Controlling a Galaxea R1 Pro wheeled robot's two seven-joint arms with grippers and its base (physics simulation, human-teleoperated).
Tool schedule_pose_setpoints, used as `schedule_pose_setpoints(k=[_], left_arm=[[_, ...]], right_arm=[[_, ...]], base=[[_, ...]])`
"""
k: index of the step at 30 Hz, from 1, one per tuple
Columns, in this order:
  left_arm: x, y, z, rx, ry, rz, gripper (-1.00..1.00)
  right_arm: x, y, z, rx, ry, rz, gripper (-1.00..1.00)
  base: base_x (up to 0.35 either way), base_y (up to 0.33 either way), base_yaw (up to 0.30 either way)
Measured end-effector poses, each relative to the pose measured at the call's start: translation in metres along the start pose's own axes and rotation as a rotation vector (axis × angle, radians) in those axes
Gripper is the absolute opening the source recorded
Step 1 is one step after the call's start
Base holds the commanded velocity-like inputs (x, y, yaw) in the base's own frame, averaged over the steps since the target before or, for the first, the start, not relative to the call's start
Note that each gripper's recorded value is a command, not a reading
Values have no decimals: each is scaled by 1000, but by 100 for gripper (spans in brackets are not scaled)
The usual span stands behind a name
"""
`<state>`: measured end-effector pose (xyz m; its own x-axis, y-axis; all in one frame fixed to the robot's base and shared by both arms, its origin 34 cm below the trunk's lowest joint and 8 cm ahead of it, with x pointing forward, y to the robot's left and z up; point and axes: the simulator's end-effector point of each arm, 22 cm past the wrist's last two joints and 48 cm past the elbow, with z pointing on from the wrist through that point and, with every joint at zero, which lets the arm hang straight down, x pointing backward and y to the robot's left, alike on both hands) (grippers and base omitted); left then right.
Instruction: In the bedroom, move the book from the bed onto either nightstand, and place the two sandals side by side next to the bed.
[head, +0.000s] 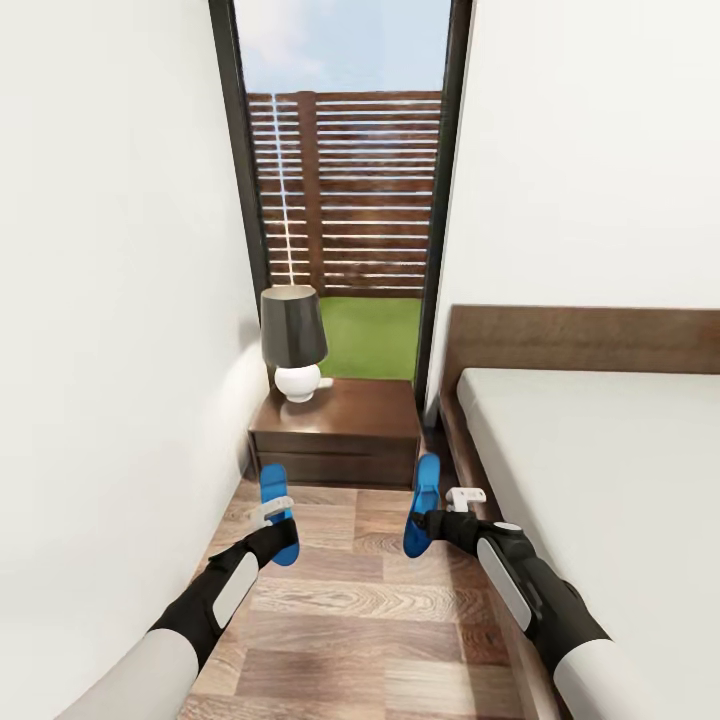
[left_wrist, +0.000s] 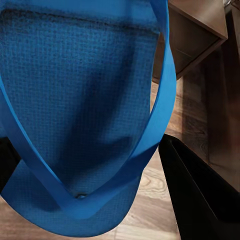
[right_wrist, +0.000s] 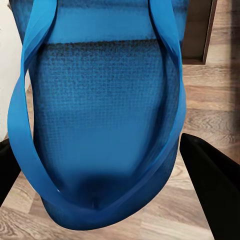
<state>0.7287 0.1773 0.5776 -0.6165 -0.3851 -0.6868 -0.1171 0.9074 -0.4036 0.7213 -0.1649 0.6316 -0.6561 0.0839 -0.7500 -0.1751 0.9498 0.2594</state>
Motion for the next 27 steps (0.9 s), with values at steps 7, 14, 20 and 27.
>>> schedule_pose_setpoints(k=[7,14,20,27], left_arm=[[0,1,0,-1,0,-1,-100],[-1,1,0,-1,-3,0,-100],[-1,0,0,-1,-3,-1,-100],[-11,-7,-7,0,0,-2,-100]], right_arm=[[0,0,0,0,0,0,-100],[0,0,0,0,0,0,-100],[0,0,0,0,0,0,-100],[-12,3,-7,0,0,0,-100]], base=[[0,151,0],[0,42,0],[0,2,0],[0,0,0]])
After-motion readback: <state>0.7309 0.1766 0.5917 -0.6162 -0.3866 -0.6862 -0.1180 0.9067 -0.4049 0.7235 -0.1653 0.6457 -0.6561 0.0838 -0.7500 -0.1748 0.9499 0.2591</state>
